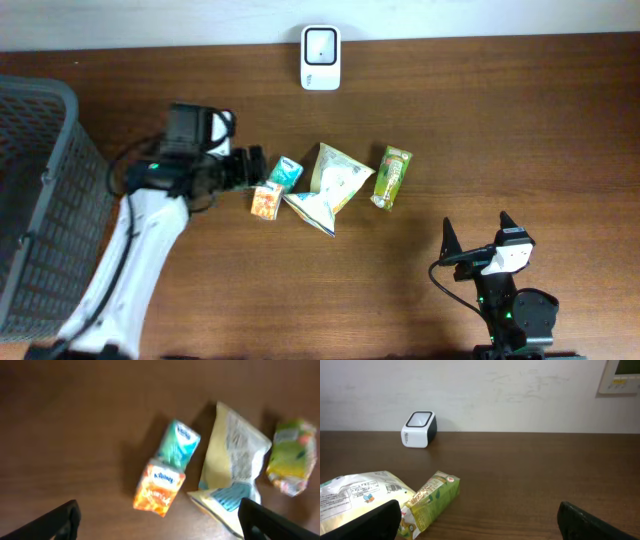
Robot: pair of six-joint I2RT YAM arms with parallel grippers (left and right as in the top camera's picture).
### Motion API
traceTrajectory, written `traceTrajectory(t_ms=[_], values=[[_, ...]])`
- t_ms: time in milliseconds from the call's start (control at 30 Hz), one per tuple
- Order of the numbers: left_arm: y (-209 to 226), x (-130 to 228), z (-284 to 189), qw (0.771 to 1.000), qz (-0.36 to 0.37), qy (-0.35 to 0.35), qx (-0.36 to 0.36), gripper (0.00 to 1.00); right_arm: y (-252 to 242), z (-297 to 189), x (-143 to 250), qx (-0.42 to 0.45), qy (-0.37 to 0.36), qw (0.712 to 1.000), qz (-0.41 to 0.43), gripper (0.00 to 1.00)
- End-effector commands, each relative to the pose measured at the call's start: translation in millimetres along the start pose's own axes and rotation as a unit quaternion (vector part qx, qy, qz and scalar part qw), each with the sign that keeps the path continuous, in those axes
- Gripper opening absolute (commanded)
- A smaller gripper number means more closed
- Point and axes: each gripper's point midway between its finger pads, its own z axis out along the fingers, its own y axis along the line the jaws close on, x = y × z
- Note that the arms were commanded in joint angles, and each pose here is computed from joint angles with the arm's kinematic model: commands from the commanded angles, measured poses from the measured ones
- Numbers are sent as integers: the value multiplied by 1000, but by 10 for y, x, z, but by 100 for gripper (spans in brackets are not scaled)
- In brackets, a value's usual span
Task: Scan the item barcode
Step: 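Place the orange tissue pack beside the green one with the left gripper, then move the right gripper to the green tea pack and grasp it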
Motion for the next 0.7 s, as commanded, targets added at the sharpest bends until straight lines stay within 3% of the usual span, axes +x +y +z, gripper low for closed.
traceTrajectory(t_ms=[0, 33, 133, 200, 267, 367, 467, 567, 667], values=[[424, -245, -357, 990, 4, -73, -123, 99, -6, 1, 25, 0, 1, 1000, 4, 99], [522, -289, -468, 984, 4, -91, -156, 99, -6, 1, 25, 0, 1, 1000, 4, 99], [457, -416, -757, 975, 96, -127, -156, 99, -6, 1, 25, 0, 1, 1000, 4, 99], [339, -471, -854, 975, 141, -143, -99, 99, -6, 1, 25, 0, 1, 1000, 4, 99], [459, -498, -910, 980, 130, -150, -33, 99, 15, 1, 25, -6, 1, 1000, 4, 99], [638, -497, -946, 983, 100, -151, -19, 99, 319, -31, -22, -94, -7, 995, 5, 99], [645, -484, -940, 984, 99, -148, -20, 99, 401, -79, -311, -115, 2, 993, 40, 99], [645, -485, -940, 984, 99, -149, -20, 99, 431, 34, -622, -117, 109, 985, 67, 99], [644, -485, -940, 984, 99, -149, -20, 99, 629, 333, -876, -168, 302, 929, 136, 99]])
